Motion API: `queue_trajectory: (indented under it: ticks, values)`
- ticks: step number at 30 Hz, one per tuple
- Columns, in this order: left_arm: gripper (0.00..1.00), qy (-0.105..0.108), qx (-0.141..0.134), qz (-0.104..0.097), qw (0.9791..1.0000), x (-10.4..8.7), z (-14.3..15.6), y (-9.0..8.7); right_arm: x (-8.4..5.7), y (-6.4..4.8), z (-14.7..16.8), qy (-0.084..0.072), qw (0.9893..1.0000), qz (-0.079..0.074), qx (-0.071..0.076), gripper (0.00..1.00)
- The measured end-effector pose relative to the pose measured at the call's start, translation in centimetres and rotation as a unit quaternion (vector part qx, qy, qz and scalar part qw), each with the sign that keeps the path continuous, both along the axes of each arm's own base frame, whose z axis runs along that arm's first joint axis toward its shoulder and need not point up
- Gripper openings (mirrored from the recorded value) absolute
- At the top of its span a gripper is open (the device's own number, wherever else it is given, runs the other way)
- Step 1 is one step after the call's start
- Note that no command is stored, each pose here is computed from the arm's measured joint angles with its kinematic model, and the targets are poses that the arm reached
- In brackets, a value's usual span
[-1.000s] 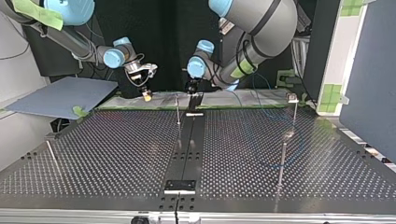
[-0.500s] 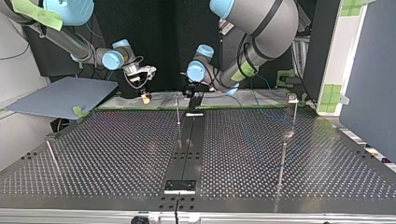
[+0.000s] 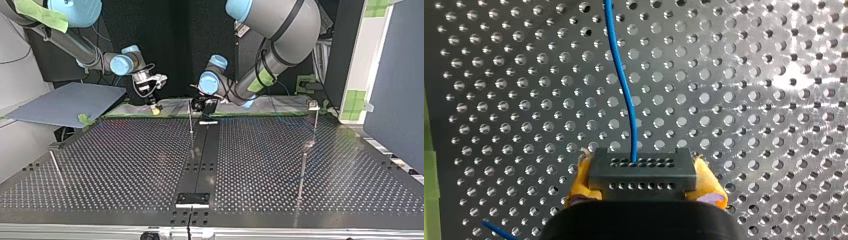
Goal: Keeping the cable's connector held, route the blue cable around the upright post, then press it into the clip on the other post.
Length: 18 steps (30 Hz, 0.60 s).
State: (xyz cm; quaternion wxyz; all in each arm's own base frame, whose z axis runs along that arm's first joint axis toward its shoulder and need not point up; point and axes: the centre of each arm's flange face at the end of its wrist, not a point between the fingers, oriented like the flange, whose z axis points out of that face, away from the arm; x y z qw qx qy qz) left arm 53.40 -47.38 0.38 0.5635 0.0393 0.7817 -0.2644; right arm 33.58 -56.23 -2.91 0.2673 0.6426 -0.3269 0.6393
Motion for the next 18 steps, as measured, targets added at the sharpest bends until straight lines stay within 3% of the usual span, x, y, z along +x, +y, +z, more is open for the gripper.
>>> queue_trajectory:
  ticks: [4,8,18]
  values:
    - [0.00,0.012,0.001,-0.001,0.9999,-0.2,-1.3,0.2,0.1,-0.2,-0.3,-0.007,1.0000,-0.001,0.005,0.00]
    - [0.00,0.018,0.004,-0.002,0.9998,-0.4,-2.8,0.4,0.2,-0.3,-1.1,-0.004,0.9999,-0.002,0.011,0.00]
    - [0.00,0.016,0.000,-0.001,0.9999,1.0,-2.5,0.7,-0.4,-1.3,-1.4,-0.003,0.9998,-0.015,0.014,0.00]
